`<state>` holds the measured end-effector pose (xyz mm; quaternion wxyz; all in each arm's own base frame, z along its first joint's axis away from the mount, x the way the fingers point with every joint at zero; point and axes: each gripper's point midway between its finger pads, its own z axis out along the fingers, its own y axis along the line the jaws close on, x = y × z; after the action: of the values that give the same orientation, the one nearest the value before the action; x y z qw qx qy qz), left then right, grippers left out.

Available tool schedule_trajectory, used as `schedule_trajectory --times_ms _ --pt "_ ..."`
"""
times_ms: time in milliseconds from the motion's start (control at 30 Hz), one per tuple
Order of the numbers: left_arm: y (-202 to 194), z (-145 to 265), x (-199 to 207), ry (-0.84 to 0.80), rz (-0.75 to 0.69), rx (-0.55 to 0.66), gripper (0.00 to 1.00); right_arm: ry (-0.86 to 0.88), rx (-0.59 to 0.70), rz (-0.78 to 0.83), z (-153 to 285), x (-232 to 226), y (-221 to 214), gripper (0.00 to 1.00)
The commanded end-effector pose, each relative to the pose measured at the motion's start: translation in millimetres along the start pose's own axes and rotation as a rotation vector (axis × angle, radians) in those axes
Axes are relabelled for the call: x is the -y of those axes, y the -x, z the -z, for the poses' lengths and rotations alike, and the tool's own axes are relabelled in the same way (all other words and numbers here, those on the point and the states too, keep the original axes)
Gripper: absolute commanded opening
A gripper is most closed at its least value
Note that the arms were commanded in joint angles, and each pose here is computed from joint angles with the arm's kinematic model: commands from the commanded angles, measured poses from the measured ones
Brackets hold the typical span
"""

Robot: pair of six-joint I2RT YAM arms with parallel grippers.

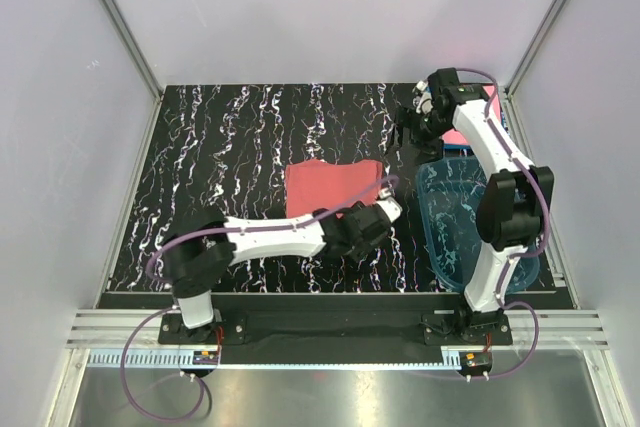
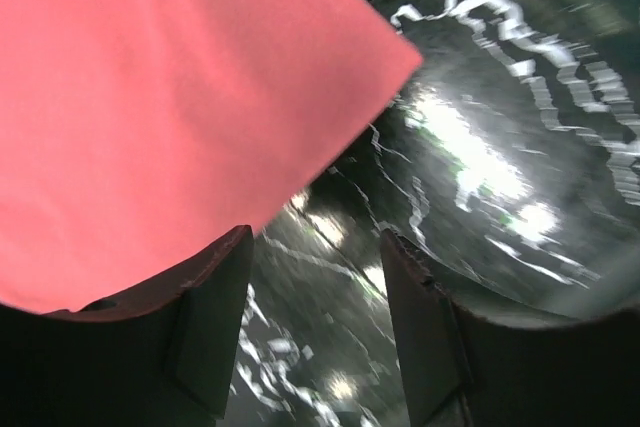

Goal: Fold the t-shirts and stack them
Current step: Neatly place the folded tshirt to the corner

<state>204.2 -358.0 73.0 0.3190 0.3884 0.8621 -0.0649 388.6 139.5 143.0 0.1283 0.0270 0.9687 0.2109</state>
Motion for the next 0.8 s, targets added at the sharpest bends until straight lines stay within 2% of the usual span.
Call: schedule_trajectory --times_ms 0,200,367,467,500,533,700,733,767 --pt "36 -13 -2 0.110 -0.166 0.115 0.58 0.039 0.061 -0.010 33 -8 5 0.91" --pt "27 -31 16 0.146 -0.329 0.078 0.59 0.074 0.115 -0.024 53 -2 9 0.91" --pt "28 -39 25 0.152 -0.384 0.073 0.59 0.095 0.135 -0.024 60 -4 7 0.91" --pt "25 -52 27 0.160 -0.416 0.054 0.55 0.102 0.124 -0.030 55 -3 3 0.91" --pt "24 -55 28 0.155 -0.420 0.047 0.52 0.100 0.116 -0.034 53 -2 1 0.91" --pt "23 -60 30 0.158 -0.423 0.036 0.45 0.098 0.112 -0.032 52 -1 1 0.91" --pt "14 -70 27 0.105 -0.383 0.000 0.32 0.096 0.110 -0.026 47 0 8 0.91" --pt "16 -69 26 0.103 -0.370 0.004 0.27 0.095 0.106 -0.027 47 0 9 0.91" --pt "18 -68 23 0.101 -0.362 0.009 0.15 0.095 0.108 -0.027 47 1 11 0.91"
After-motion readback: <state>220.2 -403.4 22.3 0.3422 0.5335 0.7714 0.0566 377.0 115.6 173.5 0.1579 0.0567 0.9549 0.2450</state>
